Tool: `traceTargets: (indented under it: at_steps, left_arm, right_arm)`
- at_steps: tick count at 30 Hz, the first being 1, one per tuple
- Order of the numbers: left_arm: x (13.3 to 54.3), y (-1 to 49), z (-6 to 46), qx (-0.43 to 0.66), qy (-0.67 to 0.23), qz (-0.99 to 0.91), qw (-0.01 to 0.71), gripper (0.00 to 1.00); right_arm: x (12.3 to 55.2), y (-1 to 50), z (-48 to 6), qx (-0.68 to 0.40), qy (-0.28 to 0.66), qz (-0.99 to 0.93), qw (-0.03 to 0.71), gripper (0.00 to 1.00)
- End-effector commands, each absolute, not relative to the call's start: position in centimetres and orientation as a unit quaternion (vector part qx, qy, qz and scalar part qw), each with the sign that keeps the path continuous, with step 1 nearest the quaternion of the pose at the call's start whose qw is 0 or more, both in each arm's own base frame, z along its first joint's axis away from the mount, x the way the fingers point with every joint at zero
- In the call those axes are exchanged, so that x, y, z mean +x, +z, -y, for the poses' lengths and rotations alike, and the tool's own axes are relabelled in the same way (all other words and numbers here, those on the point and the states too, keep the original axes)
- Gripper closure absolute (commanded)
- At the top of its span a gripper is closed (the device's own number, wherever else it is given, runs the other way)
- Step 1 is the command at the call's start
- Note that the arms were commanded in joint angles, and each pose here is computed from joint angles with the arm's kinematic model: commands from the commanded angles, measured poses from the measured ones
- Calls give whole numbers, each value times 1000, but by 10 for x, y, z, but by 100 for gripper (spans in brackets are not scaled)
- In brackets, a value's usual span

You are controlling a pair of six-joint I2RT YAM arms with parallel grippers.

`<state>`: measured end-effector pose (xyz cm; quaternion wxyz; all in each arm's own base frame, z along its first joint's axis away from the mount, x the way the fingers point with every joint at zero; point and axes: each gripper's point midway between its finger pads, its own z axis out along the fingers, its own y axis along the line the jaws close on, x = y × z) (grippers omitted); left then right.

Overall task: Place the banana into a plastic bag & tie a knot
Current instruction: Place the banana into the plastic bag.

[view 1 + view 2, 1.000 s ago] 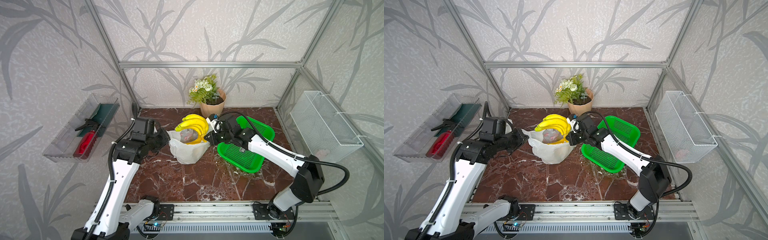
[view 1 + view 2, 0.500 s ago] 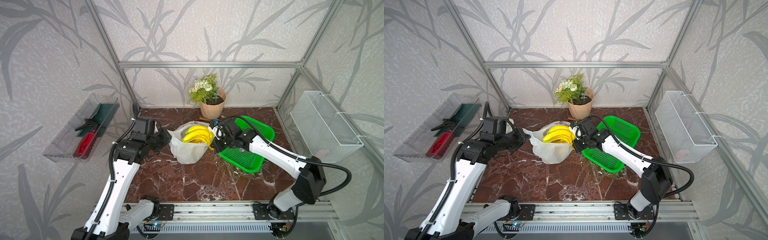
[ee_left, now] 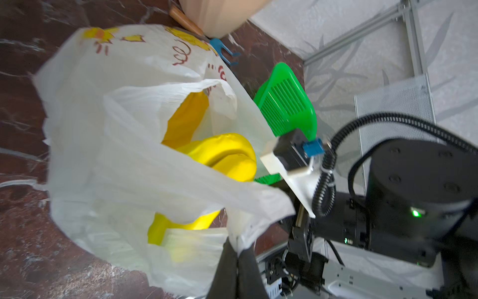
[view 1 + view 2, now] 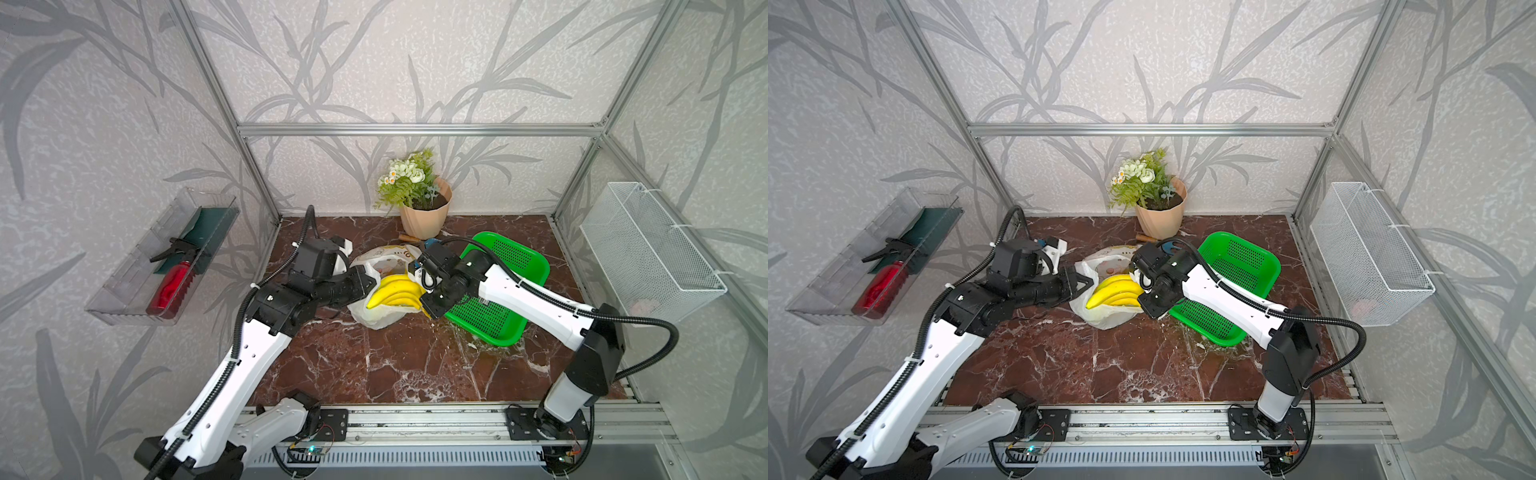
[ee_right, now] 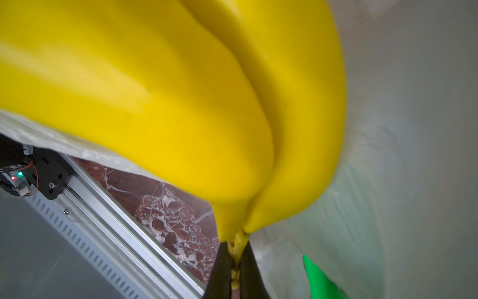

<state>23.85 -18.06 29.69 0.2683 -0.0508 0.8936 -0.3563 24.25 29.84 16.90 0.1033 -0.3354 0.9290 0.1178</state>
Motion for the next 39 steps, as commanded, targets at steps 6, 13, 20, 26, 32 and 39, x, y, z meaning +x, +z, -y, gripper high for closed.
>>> traceTargets:
  at_steps: [6, 13, 20, 26, 32, 39]
  left_arm:
    - [197, 290, 198, 17, -397, -884, 247, 100]
    - [194, 296, 197, 14, -403, -878, 258, 100]
    - [196, 290, 184, -4, -369, -890, 269, 100]
    - [194, 268, 134, -58, -236, -931, 272, 100]
    - [193, 262, 96, -100, -139, -945, 278, 100]
    - [186, 255, 79, -113, -93, -953, 265, 100]
  right_arm:
    - [235, 178, -308, -290, 97, -952, 13, 100]
    - [261, 181, -342, -262, 95, -960, 4, 100]
    - [279, 184, -351, -266, 68, -962, 0, 100]
    - [270, 190, -330, -285, 52, -957, -3, 100]
    - [263, 201, -309, -293, 45, -955, -4, 100]
    - [263, 206, -300, -283, 48, -958, -10, 100]
